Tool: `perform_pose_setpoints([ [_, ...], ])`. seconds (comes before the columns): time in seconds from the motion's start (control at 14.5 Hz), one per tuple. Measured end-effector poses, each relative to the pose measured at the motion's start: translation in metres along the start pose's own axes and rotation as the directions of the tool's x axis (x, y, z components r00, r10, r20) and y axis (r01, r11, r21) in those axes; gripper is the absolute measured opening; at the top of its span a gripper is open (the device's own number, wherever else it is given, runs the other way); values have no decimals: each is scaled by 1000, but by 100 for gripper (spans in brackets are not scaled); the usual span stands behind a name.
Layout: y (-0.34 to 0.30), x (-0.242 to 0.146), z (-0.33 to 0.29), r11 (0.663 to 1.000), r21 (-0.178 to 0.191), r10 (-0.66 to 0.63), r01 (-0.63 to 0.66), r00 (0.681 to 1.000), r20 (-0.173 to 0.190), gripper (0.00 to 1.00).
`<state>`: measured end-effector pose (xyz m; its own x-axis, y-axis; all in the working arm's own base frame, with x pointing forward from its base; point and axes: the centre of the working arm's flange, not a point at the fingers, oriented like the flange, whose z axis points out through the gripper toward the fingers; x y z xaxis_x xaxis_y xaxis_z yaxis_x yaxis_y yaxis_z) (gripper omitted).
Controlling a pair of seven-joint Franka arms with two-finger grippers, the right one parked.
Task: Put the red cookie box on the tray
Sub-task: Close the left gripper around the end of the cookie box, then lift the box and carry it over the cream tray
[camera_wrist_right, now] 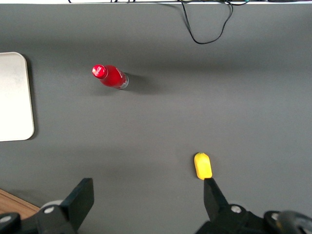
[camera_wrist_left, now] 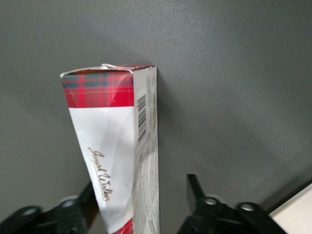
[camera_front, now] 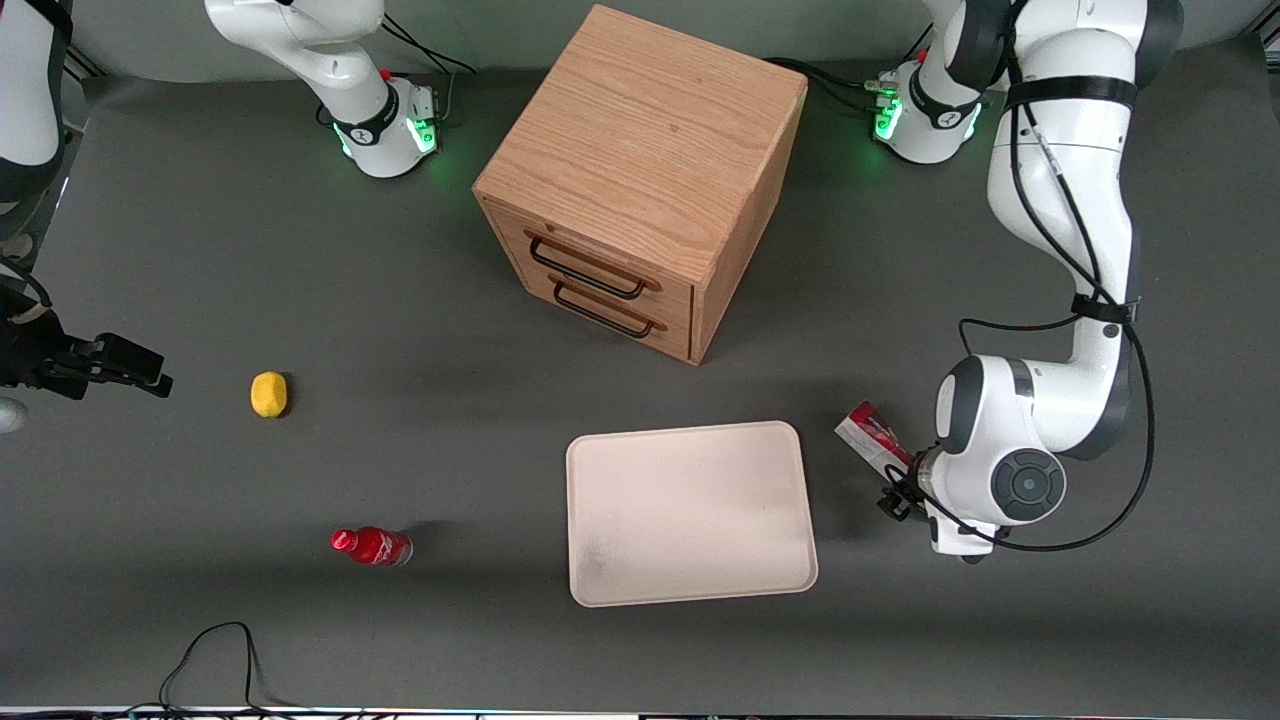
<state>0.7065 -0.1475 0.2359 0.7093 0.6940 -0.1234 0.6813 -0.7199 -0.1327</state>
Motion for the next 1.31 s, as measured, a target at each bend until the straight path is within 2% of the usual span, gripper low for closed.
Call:
perform_pose_setpoints([
  [0.21, -1, 0, 1, 1000, 6, 7, -7, 1000, 1, 33],
  [0.34, -3, 1, 2, 999, 16, 28, -28, 1000, 8, 14],
  [0.41, -4, 3, 1, 999, 17, 35, -35, 999, 6, 7],
  [0.62, -10, 10, -23, 995, 41, 87, -87, 996, 20, 5],
  [0.76, -16, 15, -72, 989, 53, 137, -139, 990, 27, 5],
  [0.9, -18, 7, -132, 980, 21, 197, -198, 980, 17, 5],
  [1.03, -13, -7, -181, 962, -39, 268, -269, 963, -20, 5],
  [1.17, 1, -28, -210, 917, -81, 385, -390, 920, -72, 5],
  [1.31, 25, -57, -215, 859, -106, 492, -502, 864, -107, 5],
])
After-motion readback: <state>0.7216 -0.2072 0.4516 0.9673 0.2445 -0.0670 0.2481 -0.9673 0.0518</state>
